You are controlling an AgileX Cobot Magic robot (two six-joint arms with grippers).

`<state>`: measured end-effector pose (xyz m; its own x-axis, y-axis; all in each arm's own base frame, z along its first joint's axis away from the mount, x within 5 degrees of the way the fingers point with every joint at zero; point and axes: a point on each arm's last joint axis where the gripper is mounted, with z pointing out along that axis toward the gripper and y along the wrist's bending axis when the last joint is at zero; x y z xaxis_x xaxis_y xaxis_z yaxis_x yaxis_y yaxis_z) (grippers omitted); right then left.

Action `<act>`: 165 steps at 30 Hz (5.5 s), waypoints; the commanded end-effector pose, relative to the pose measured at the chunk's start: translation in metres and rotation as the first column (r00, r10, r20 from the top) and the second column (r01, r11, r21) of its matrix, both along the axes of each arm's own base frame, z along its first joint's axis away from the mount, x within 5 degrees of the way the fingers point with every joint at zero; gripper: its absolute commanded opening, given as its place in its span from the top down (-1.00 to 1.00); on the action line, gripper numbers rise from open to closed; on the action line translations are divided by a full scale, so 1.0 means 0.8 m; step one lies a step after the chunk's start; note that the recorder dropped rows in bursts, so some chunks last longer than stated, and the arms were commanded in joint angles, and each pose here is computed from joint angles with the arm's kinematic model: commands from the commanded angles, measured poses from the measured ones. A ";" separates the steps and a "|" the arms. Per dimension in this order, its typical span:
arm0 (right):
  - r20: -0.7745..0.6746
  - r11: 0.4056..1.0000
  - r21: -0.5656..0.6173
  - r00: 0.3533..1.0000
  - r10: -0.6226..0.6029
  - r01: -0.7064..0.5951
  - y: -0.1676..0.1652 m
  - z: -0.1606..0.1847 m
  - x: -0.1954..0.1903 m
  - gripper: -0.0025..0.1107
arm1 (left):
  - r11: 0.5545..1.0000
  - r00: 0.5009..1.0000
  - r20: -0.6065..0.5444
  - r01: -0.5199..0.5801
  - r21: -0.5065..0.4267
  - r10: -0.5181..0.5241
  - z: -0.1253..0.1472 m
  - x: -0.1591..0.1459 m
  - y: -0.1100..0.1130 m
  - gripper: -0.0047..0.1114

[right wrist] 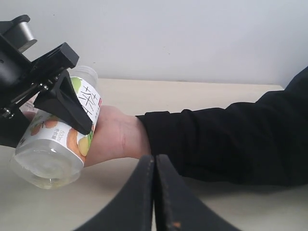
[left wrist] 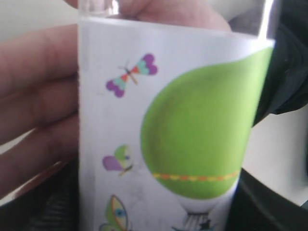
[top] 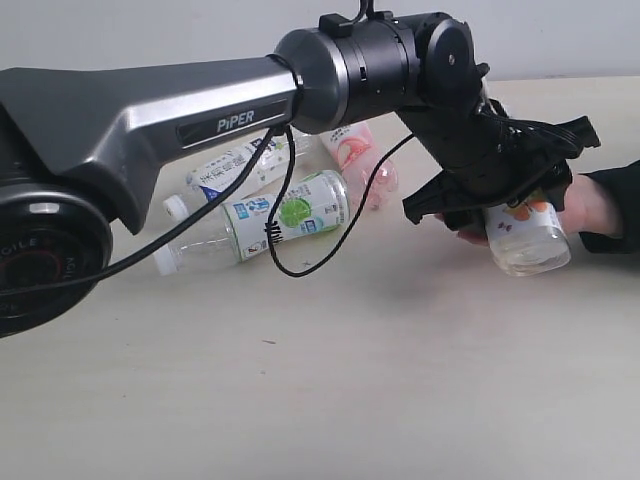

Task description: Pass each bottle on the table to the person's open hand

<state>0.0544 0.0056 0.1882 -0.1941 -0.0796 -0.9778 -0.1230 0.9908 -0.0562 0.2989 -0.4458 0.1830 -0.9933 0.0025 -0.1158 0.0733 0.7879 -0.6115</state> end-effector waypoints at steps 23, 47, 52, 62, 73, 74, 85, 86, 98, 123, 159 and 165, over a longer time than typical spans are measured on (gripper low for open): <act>0.008 1.000 0.002 1.000 0.003 -0.003 0.000 -0.001 0.000 0.96 | 0.992 0.987 0.102 0.119 0.047 -0.123 0.048 -0.007 0.015 -0.51; 0.008 1.000 0.002 1.000 0.003 -0.003 0.000 -0.001 0.000 0.96 | 0.894 0.884 0.295 0.241 0.378 -0.363 0.175 -0.032 0.103 0.91; 0.008 1.000 0.002 1.000 0.003 -0.003 0.000 -0.001 0.000 0.96 | 0.877 0.878 0.296 0.235 0.419 -0.377 0.182 -0.043 0.124 0.91; 0.008 1.000 0.002 1.000 0.003 -0.003 0.000 -0.001 0.000 0.96 | 0.764 0.870 0.216 0.239 0.599 -0.442 0.155 -0.075 0.190 0.91; 0.008 1.000 0.002 1.000 0.003 -0.003 0.000 -0.001 0.000 0.96 | 0.737 0.820 0.266 0.252 0.627 -0.506 0.106 -0.131 0.266 0.92; 0.008 1.000 0.002 1.000 0.003 -0.003 0.000 -0.001 0.000 0.96 | 0.735 0.820 0.262 0.254 0.629 -0.508 0.104 -0.136 0.272 0.92; 0.008 1.000 0.002 1.000 0.003 -0.003 0.000 -0.001 0.000 0.96 | 0.742 0.816 0.280 0.246 0.623 -0.506 0.111 -0.158 0.302 0.92; 0.008 1.000 0.002 1.000 0.003 -0.003 0.000 -0.001 0.000 0.96 | 0.742 0.816 0.280 0.246 0.623 -0.506 0.111 -0.158 0.302 0.92; 0.008 1.000 0.002 1.000 0.003 -0.003 0.000 -0.001 0.000 0.96 | 0.736 0.810 0.285 0.242 0.632 -0.512 0.112 -0.157 0.303 0.92; 0.008 1.000 0.002 1.000 0.003 -0.003 0.000 -0.001 0.000 0.96 | 0.727 0.796 0.302 0.234 0.646 -0.524 0.113 -0.154 0.303 0.92; 0.008 1.000 0.002 1.000 0.003 -0.003 0.000 -0.001 0.000 0.96 | 0.734 0.780 0.333 0.224 0.641 -0.529 0.114 -0.151 0.301 0.92; 0.008 1.000 0.002 1.000 0.003 -0.003 0.000 -0.001 0.000 0.96 | 0.734 0.780 0.333 0.224 0.641 -0.529 0.114 -0.151 0.301 0.92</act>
